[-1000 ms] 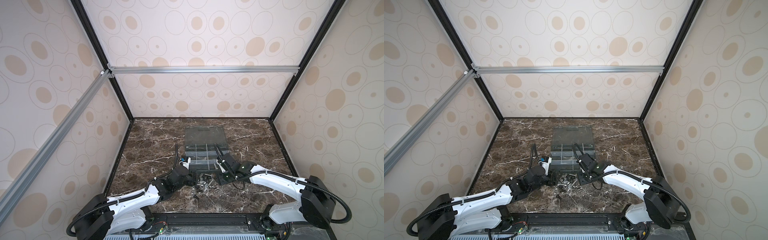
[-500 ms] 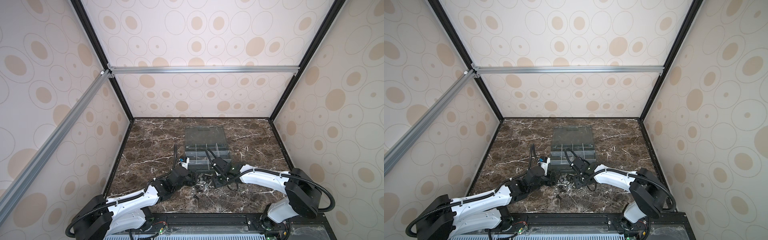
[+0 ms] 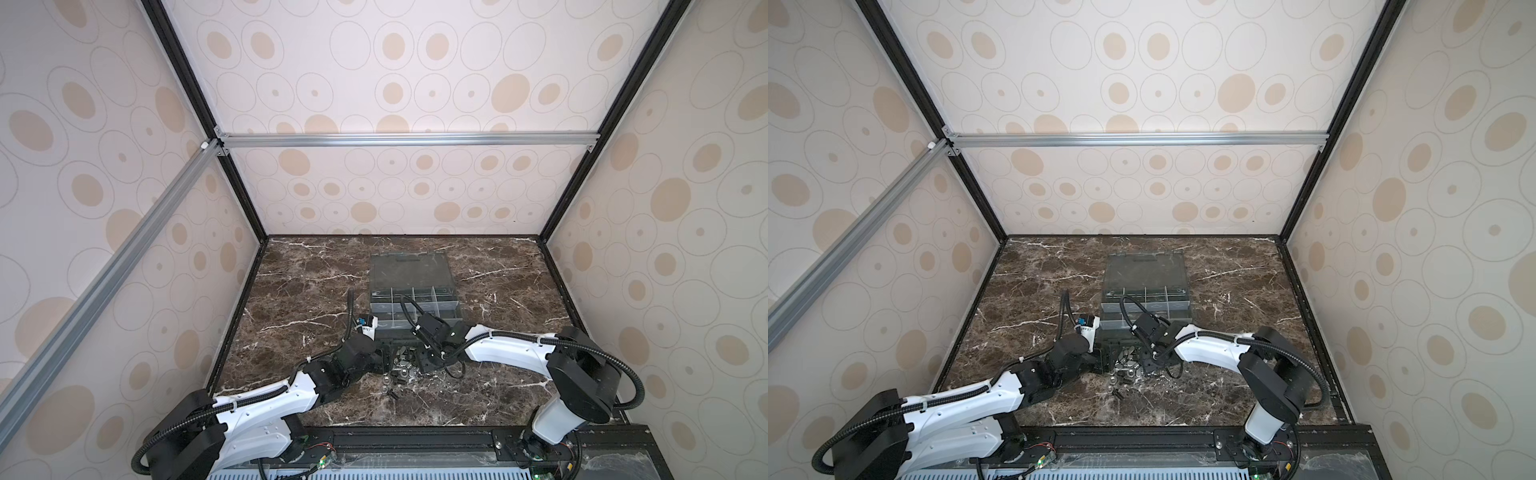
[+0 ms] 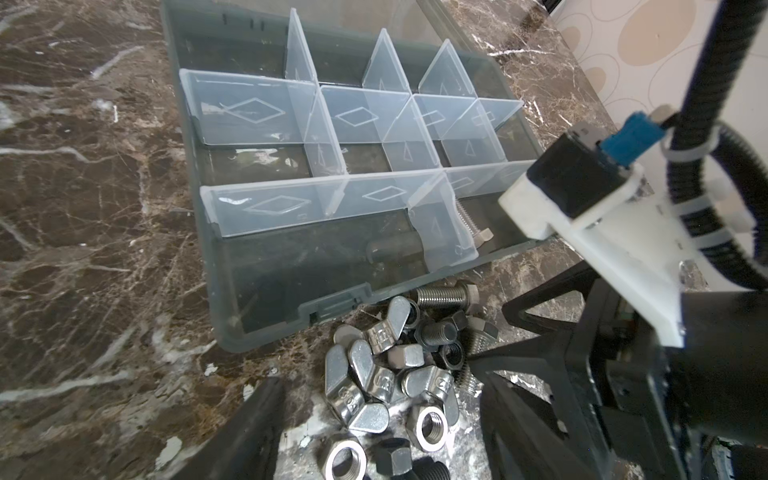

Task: Sort the screws and nuts into containers
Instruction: 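Grasp another silver hex bolt from the pile with the right gripper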

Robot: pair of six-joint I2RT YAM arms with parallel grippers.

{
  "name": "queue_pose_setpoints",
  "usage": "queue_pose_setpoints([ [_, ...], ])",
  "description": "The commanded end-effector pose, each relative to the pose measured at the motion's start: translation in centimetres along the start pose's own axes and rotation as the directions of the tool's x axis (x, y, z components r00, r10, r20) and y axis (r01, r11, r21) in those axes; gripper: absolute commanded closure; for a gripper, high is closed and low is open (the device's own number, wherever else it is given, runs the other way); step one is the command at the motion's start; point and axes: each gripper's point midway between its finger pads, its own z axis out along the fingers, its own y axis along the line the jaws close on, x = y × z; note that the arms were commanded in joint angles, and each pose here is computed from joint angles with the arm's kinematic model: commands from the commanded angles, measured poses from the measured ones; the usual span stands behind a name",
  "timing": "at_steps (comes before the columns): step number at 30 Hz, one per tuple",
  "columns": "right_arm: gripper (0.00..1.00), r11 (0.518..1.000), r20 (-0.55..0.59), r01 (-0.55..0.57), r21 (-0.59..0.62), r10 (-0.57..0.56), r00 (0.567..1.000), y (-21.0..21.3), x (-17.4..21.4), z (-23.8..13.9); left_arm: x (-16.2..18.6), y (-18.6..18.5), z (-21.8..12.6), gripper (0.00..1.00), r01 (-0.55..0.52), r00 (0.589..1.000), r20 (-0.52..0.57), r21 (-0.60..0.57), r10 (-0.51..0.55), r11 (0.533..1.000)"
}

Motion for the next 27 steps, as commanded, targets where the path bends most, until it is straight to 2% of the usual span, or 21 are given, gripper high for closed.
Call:
queue_pose_setpoints([
  [1,0.37,0.999,0.011,-0.015,0.035,0.015,1.000,-0.2,-0.3,0.1,-0.4,-0.4,-0.3,0.26,0.019,1.000,0.023,0.013,-0.020,1.000],
  [17,0.35,0.993,-0.014,-0.028,0.111,0.029,0.999,-2.6,1.8,0.1,-0.3,-0.6,0.0,0.25,0.018,1.000,0.015,0.018,-0.018,1.000],
  [27,0.35,0.993,-0.009,-0.036,0.116,0.037,0.999,-3.3,2.6,-0.4,-0.2,-0.8,0.3,0.25,0.017,1.000,0.008,0.024,-0.017,1.000],
])
